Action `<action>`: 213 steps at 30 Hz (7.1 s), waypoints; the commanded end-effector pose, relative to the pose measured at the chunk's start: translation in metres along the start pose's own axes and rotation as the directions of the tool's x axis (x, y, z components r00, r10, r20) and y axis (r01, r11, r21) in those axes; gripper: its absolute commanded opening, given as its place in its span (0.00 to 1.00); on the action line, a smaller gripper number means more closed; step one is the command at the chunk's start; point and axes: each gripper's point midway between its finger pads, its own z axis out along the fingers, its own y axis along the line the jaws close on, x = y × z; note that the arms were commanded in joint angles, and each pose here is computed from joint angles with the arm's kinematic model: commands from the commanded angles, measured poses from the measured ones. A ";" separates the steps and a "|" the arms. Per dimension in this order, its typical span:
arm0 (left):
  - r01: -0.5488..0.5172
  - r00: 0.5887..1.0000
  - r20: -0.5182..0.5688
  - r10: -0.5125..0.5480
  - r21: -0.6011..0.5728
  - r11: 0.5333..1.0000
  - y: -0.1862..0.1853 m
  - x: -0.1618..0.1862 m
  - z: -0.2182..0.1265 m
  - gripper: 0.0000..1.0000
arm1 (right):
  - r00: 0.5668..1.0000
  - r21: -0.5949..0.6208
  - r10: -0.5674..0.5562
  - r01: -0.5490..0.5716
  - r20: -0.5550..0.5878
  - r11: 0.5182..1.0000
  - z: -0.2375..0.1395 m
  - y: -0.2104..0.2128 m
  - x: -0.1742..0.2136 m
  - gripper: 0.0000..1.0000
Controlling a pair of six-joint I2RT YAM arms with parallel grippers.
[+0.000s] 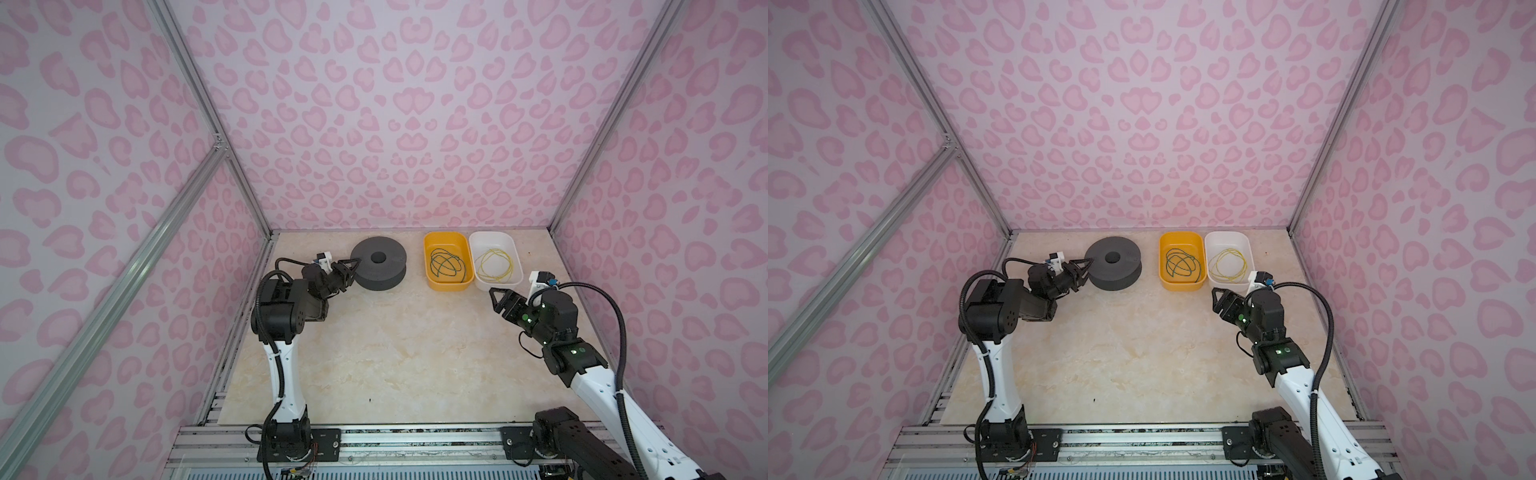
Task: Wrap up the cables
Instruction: 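Grasp the grey spool rim with the left gripper and drag it nearer, then release the spool with the left gripper while the right gripper reaches into the white tub, then grasp the yellow cable in the white tub with the right gripper and lift, then carry the yellow cable toward the left gripper above the spool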
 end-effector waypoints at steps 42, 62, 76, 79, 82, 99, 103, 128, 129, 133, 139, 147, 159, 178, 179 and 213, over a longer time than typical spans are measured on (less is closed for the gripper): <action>-0.150 0.925 -0.333 0.183 0.122 0.981 -0.080 0.240 -0.111 0.04 | 0.997 -0.124 0.071 -0.073 -0.025 0.990 -0.012 0.028 0.001 0.73; -0.125 0.927 -0.357 0.111 -0.015 0.992 -0.036 0.252 -0.092 0.43 | 0.999 -0.062 0.050 -0.052 -0.020 0.997 -0.023 0.018 0.004 0.75; -0.261 0.932 -0.301 0.203 -0.166 0.951 -0.028 0.237 -0.110 0.94 | 0.999 -0.002 0.036 -0.036 -0.028 0.999 -0.025 0.008 0.006 0.81; -0.347 0.921 -0.268 0.281 -0.239 0.907 -0.033 0.224 -0.121 0.98 | 0.999 0.011 0.037 -0.036 -0.026 0.999 -0.025 0.006 0.005 0.80; -0.444 0.893 -0.223 0.391 -0.294 0.846 -0.051 0.208 -0.136 0.98 | 0.999 0.019 0.038 -0.038 -0.027 0.999 -0.024 0.005 0.005 0.79; -0.437 0.803 0.047 0.594 -0.630 0.642 -0.085 0.141 -0.236 1.00 | 0.990 0.216 0.121 -0.135 0.077 0.967 0.008 -0.029 -0.033 0.36; -0.425 0.814 0.038 0.579 -0.640 0.640 -0.088 0.144 -0.246 1.00 | 0.997 0.244 0.072 -0.064 -0.023 0.968 0.032 -0.023 -0.034 0.40; -0.430 0.770 0.042 0.637 -0.703 0.566 -0.074 0.128 -0.243 0.95 | 0.978 0.358 -0.009 0.084 -0.206 0.930 0.142 -0.051 -0.045 0.48; -0.442 0.773 0.016 0.635 -0.705 0.555 -0.074 0.130 -0.239 0.95 | 0.978 0.368 -0.005 0.083 -0.206 0.926 0.147 -0.053 -0.047 0.47; -0.468 0.785 -0.047 0.618 -0.698 0.541 -0.071 0.135 -0.229 0.96 | 0.983 0.416 0.007 0.073 -0.186 0.906 0.168 -0.069 -0.057 0.46; -0.487 0.765 -0.059 0.642 -0.704 0.516 -0.074 0.131 -0.227 0.95 | 0.982 0.449 0.035 0.052 -0.183 0.892 0.207 -0.090 -0.071 0.41; -0.494 0.738 -0.052 0.673 -0.721 0.487 -0.080 0.120 -0.221 0.95 | 0.980 0.414 0.077 0.006 -0.184 0.910 0.246 -0.098 -0.082 0.34; -0.513 0.741 -0.103 0.663 -0.725 0.460 -0.082 0.115 -0.202 0.96 | 0.974 0.355 0.142 -0.071 -0.179 0.932 0.243 -0.098 -0.084 0.00; -0.545 0.748 -0.108 0.655 -0.663 0.513 -0.101 0.125 -0.198 0.95 | 0.998 0.181 0.049 -0.039 -0.049 0.983 0.173 -0.013 -0.144 0.00; -0.554 0.745 -0.111 0.658 -0.653 0.517 -0.104 0.126 -0.197 0.96 | 0.998 0.169 0.035 -0.028 -0.043 0.985 0.169 -0.005 -0.146 0.00; -0.443 0.885 -0.180 0.430 -0.035 0.896 -0.188 0.153 -0.112 0.99 | 0.887 -0.590 -0.369 0.146 -0.277 0.794 0.004 0.245 0.045 0.00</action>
